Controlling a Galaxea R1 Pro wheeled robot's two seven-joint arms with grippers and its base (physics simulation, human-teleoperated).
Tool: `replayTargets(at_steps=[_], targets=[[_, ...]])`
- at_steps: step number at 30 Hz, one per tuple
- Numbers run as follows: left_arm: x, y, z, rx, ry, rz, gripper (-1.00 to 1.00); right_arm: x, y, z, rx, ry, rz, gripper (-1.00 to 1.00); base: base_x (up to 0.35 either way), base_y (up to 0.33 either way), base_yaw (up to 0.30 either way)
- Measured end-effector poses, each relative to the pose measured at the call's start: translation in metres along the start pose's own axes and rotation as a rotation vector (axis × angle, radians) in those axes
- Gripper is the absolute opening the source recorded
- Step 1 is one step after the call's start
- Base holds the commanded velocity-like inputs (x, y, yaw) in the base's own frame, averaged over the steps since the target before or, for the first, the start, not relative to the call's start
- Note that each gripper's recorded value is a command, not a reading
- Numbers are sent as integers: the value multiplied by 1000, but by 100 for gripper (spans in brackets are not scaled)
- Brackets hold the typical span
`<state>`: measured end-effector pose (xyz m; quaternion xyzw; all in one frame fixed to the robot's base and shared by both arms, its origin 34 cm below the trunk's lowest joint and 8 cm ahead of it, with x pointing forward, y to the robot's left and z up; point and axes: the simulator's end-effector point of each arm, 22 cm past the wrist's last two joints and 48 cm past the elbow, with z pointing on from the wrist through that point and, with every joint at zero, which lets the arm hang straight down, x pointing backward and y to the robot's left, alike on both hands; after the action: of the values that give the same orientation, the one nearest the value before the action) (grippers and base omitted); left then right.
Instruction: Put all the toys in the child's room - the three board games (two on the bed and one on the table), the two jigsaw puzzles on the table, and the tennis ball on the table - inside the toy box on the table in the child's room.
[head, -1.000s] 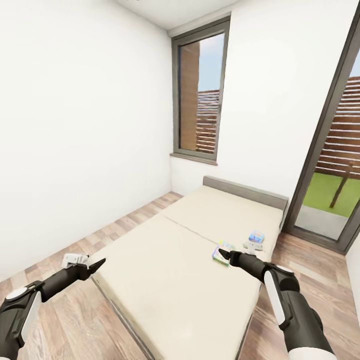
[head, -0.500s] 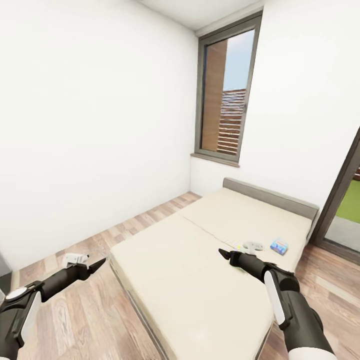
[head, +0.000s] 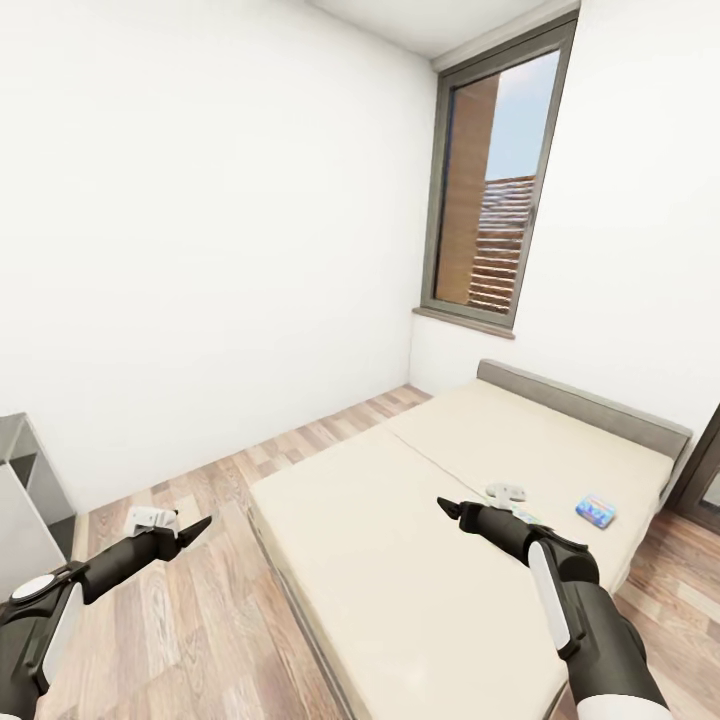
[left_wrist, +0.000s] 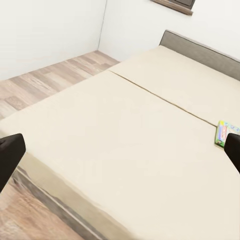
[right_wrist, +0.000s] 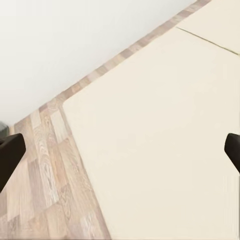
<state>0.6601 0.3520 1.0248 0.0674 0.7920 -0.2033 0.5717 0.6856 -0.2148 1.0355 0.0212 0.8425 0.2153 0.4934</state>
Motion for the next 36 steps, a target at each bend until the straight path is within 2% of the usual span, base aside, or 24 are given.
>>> replayTargets(at_steps=[15, 25, 36], targets=[[0, 0, 0, 0, 0, 0, 100, -3, 3, -1, -4, -7, -9, 100, -1, -5, 17], [0, 0, 0, 2, 0, 0, 100, -4, 3, -1, -3, -8, -10, 100, 0, -118, 259], [0, -1, 0, 3, 0, 0, 100, -4, 3, -1, -2, -7, -10, 100, 0, -16, 292]])
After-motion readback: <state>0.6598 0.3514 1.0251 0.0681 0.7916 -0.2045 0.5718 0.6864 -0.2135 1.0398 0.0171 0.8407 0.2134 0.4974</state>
